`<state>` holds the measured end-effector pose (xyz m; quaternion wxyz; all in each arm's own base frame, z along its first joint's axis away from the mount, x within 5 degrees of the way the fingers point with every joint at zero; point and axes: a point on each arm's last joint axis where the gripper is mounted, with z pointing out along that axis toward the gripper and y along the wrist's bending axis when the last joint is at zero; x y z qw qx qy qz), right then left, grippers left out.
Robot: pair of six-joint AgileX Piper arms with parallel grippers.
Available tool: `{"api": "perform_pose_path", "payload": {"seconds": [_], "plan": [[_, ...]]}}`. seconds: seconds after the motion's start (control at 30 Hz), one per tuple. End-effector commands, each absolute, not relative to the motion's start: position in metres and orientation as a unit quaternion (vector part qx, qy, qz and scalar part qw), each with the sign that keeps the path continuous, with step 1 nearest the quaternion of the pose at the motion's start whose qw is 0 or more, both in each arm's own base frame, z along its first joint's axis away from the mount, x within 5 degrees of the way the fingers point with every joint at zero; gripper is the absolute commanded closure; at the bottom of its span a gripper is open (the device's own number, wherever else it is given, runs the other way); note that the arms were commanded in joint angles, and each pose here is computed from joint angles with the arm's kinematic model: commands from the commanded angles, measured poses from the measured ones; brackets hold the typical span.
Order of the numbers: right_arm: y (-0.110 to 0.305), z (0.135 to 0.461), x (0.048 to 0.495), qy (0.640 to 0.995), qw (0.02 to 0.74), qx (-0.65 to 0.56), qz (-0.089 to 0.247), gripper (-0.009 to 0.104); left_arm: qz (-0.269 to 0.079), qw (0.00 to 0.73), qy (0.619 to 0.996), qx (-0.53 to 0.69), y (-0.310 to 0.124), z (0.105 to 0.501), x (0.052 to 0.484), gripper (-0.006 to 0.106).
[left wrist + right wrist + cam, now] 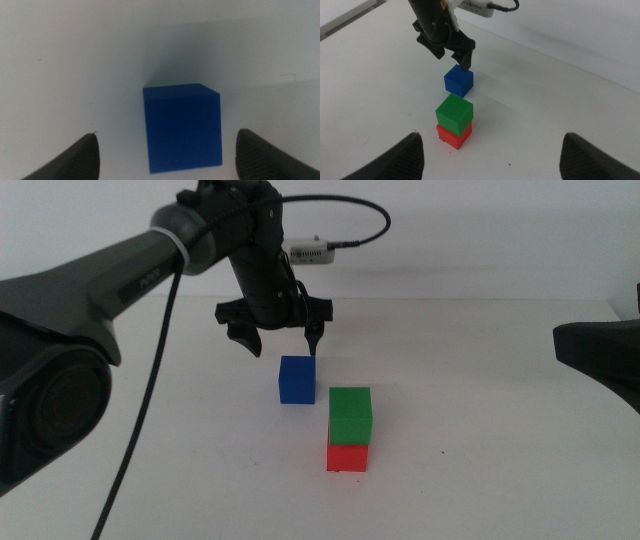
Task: Stack red cubes first, then green, then blue cubes in a specific spot.
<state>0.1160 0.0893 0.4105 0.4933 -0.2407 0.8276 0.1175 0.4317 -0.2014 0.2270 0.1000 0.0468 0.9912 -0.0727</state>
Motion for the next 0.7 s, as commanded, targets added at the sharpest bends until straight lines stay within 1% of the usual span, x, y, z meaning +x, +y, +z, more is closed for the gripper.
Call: {"api": "perform_pose_path", "payload": {"seconds": [0.0, 0.07, 0.2, 0.33, 0.57, 0.67], "plan": [[0.089, 0.411, 0.117, 0.824, 0.499, -0.243, 0.114, 0.009, -0.084, 0.106, 0.99, 0.046, -0.205, 0.223, 0.436, 0.01], [0.089, 0.411, 0.117, 0.824, 0.499, -0.243, 0.114, 0.009, -0.085, 0.107, 0.99, 0.045, -0.206, 0.217, 0.438, 0.01], [0.089, 0.411, 0.117, 0.824, 0.499, -0.243, 0.114, 0.009, -0.102, 0.107, 0.988, 0.039, -0.21, 0.208, 0.441, 0.01], [0.089, 0.411, 0.117, 0.824, 0.499, -0.243, 0.114, 0.009, -0.111, 0.104, 0.988, 0.035, -0.213, 0.2, 0.444, 0.01], [0.089, 0.411, 0.117, 0.824, 0.499, -0.243, 0.114, 0.009, -0.109, 0.091, 0.989, 0.04, -0.215, 0.185, 0.446, 0.01], [0.089, 0.411, 0.117, 0.824, 0.499, -0.243, 0.114, 0.009, -0.102, 0.089, 0.99, 0.041, -0.214, 0.18, 0.447, 0.012]]}}
